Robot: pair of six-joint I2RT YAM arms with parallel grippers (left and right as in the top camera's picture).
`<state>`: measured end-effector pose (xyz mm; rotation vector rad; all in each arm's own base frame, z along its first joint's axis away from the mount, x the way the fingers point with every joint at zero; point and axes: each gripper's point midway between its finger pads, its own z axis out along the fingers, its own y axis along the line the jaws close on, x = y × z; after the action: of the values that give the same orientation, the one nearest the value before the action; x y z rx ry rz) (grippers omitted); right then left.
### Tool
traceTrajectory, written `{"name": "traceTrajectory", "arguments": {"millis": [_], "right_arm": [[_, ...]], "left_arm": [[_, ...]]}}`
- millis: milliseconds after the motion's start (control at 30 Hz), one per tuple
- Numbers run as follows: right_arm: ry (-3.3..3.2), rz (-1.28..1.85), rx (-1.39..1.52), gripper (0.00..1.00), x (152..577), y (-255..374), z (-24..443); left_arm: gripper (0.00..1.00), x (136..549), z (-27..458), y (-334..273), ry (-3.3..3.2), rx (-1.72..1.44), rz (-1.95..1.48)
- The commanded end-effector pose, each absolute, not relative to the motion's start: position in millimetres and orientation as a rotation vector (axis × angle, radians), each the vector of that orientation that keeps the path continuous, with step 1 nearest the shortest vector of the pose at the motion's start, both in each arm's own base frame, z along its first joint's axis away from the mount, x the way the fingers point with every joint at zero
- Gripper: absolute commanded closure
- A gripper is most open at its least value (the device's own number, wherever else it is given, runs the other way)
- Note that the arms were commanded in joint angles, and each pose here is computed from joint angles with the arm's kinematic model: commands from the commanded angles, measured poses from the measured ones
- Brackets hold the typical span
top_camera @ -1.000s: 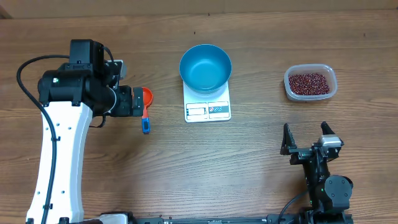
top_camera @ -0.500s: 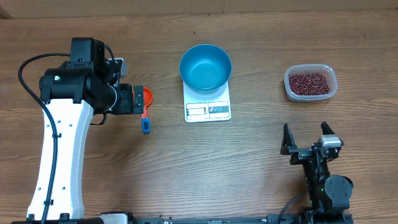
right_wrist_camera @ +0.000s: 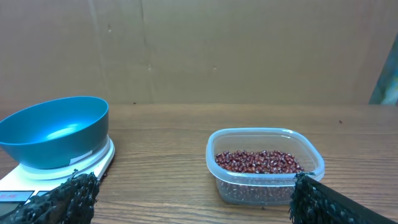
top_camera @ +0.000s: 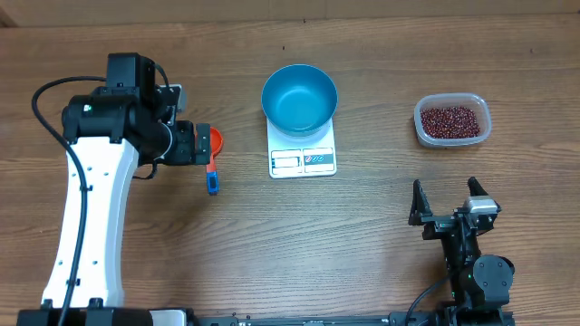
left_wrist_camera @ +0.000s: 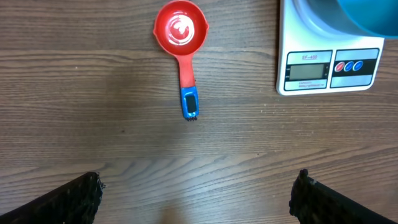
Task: Scoop item into bowl and weigh 150g on scale
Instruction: 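Move the left gripper forward over the red scoop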
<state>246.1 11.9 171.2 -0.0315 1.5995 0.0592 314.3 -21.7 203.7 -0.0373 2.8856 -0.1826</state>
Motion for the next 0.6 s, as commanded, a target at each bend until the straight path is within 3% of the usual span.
{"name": "traceTrajectory", "arguments": {"millis": [0, 567], "right_arm": [[1.596, 0.055, -0.030, 0.00, 246, 12, 169], [1.595, 0.055, -0.030, 0.00, 246, 12, 169]], "left_arm": [[0.00, 320, 200, -24, 2.890, 0.001, -0.188], [0.00, 337, 152, -22, 3.023, -0.018, -0.177]]}}
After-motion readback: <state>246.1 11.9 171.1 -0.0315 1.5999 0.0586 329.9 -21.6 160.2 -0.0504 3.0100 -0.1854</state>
